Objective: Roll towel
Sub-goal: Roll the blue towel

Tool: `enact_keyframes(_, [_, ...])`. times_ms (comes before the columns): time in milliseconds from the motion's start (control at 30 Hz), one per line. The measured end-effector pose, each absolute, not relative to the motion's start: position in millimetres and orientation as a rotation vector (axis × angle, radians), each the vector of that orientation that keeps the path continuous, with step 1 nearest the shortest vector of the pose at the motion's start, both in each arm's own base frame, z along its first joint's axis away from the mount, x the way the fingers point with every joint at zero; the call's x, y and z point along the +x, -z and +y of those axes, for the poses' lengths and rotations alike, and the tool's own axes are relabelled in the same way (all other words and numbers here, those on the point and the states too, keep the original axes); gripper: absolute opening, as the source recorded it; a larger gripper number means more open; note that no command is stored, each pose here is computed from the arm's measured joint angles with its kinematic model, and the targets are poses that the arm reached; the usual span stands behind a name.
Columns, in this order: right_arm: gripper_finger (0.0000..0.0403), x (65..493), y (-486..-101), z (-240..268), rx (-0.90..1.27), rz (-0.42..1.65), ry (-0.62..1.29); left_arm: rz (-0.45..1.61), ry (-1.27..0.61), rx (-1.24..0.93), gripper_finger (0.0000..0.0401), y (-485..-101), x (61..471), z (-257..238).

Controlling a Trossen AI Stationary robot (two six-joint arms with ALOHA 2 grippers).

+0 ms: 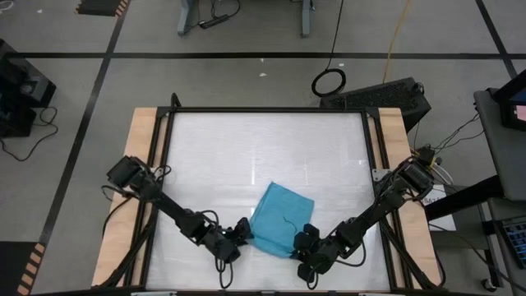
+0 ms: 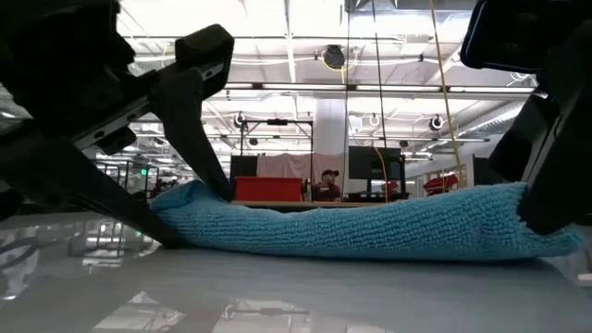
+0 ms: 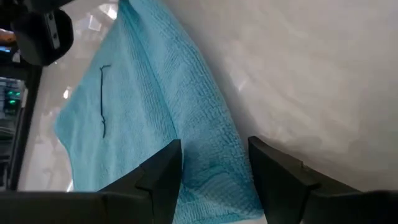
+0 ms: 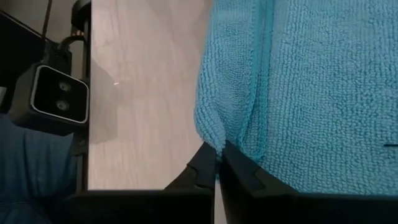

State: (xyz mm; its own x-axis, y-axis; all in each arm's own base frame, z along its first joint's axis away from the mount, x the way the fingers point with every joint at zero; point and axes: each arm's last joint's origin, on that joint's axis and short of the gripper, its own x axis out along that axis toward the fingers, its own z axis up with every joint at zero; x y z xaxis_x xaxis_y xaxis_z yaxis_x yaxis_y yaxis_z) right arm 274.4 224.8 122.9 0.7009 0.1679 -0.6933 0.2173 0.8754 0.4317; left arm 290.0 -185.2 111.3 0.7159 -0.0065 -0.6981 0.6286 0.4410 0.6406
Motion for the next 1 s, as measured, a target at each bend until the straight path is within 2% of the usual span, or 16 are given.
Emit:
enact_keyframes(233, [0.0,275,-124,225,0.526,0.79,0.023,0.761,0.501,0.952,0.0188,-108,295,-171])
enact_keyframes(333, [0.0,276,-125,226,0.529,0.78,0.023,0.774,0.507,0.931,0.0171,-107,296,-167])
enact_keyframes(467, [0.0,277,-127,227,0.539,0.766,0.014,0.782,0.544,0.9,0.0117,-106,298,-162])
enact_keyframes(633, [0.0,277,-127,227,0.544,0.77,0.01,0.795,0.595,0.813,0.0022,-104,302,-154])
enact_keyframes(767, [0.0,275,-126,228,0.554,0.796,-0.012,0.788,0.64,0.639,0.0013,-107,308,-146])
enact_keyframes(1000, [0.0,273,-125,231,0.606,0.862,-0.063,0.787,0.859,0.165,0.0008,-123,328,-135])
